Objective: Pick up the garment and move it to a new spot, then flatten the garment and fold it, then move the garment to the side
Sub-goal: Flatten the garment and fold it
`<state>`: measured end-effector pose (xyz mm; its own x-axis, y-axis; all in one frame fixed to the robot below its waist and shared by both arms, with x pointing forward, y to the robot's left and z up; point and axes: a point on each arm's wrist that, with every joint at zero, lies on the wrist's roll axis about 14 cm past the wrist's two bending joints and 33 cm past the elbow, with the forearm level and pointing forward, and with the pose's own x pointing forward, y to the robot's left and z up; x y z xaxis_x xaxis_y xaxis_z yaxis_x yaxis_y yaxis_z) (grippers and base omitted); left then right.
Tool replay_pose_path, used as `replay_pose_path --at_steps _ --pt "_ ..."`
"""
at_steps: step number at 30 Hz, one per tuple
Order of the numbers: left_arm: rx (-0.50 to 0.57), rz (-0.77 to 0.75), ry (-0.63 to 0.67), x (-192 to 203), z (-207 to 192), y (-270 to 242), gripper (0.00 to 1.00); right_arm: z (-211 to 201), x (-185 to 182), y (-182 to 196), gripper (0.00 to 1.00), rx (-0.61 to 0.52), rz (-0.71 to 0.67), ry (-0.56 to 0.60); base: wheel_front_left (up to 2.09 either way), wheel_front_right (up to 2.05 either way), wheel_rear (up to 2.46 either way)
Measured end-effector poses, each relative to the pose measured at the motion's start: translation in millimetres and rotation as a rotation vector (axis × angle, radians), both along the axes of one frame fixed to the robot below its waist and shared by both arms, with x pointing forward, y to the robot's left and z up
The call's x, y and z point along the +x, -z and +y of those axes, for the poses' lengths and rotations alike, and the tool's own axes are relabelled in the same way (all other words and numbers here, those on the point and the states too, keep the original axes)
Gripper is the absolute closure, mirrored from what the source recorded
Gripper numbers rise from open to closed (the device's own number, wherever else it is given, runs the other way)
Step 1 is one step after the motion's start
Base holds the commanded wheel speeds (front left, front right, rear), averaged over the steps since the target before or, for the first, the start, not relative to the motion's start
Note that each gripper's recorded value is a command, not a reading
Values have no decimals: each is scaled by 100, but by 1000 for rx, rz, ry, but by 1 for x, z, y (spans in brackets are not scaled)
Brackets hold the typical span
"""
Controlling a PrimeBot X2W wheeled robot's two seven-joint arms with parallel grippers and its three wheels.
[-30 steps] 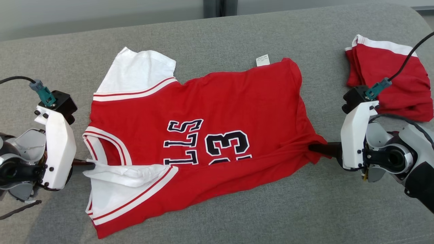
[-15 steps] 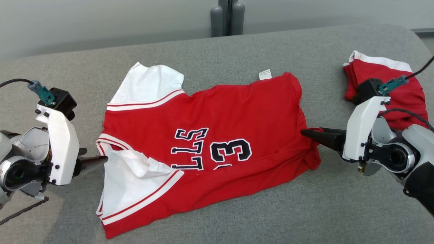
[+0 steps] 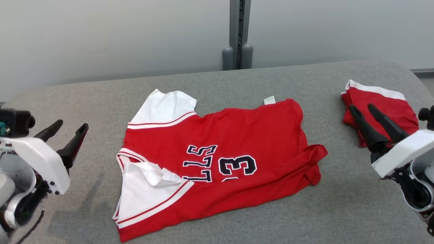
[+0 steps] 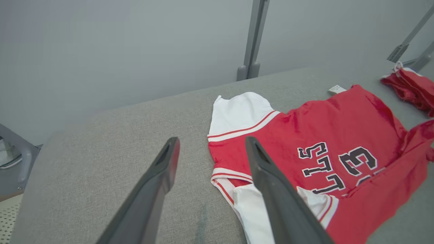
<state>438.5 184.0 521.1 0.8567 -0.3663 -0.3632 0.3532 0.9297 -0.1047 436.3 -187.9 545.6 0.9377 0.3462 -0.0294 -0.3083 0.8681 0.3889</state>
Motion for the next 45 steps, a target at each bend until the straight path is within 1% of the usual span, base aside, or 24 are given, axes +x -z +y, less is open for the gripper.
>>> replay_pose_path --at_steps 2,3,5,7,8,9,10,12,14,16,19,20,25,29,32,35,41,45 --pt "-82 -67 -56 -8 0 -4 0 -2 -3 -3 0 -3 -43 18 0 0 0" --pt "-105 -101 -83 -13 0 -4 0 -2 -4 -4 0 2 -60 29 0 0 0" --pt "-98 -152 -137 -19 6 -3 0 -7 -5 -4 0 3 -83 62 0 0 0" --pt "-61 -188 -192 -23 11 -1 0 -12 -5 -13 0 27 -135 110 0 0 0" --pt "-70 -204 -228 -23 13 -3 0 -11 -7 -14 0 44 -154 124 0 0 0" --pt "-92 -238 -255 -23 10 -10 0 -7 -11 -10 0 24 -160 124 0 0 0" --pt "-92 -238 -255 -23 10 -10 0 -7 -11 -10 0 24 -160 124 0 0 0" --pt "-91 -319 -306 -23 12 -23 0 -6 -18 -1 0 31 -164 158 0 0 0" --pt "-125 -337 -349 -33 10 -19 0 -6 -25 8 0 23 -161 187 0 0 0" --pt "-112 -346 -372 -46 10 -10 0 -3 -32 14 0 21 -157 204 0 0 0" --pt "-97 -374 -414 -57 15 -6 0 -3 -43 29 0 -12 -131 226 0 0 0" --pt "-108 -374 -428 -61 15 -4 0 -4 -46 34 0 -25 -121 234 0 0 0" --pt "-136 -345 -451 -81 10 15 0 4 -63 62 0 -65 -50 224 0 0 0" --pt "-150 -354 -435 -82 7 18 0 13 -64 72 0 -77 -20 195 0 0 0" --pt "-152 -344 -422 -83 6 24 0 14 -62 83 0 -119 15 170 0 0 0" --pt "-152 -276 -396 -89 0 46 0 18 -60 99 0 -162 91 135 0 0 0" --pt "-130 -106 -357 -95 -7 86 0 28 -51 128 0 -293 207 42 0 0 0" --pt "-139 9 -313 -99 -19 108 0 40 -48 145 0 -341 272 -17 0 0 0"
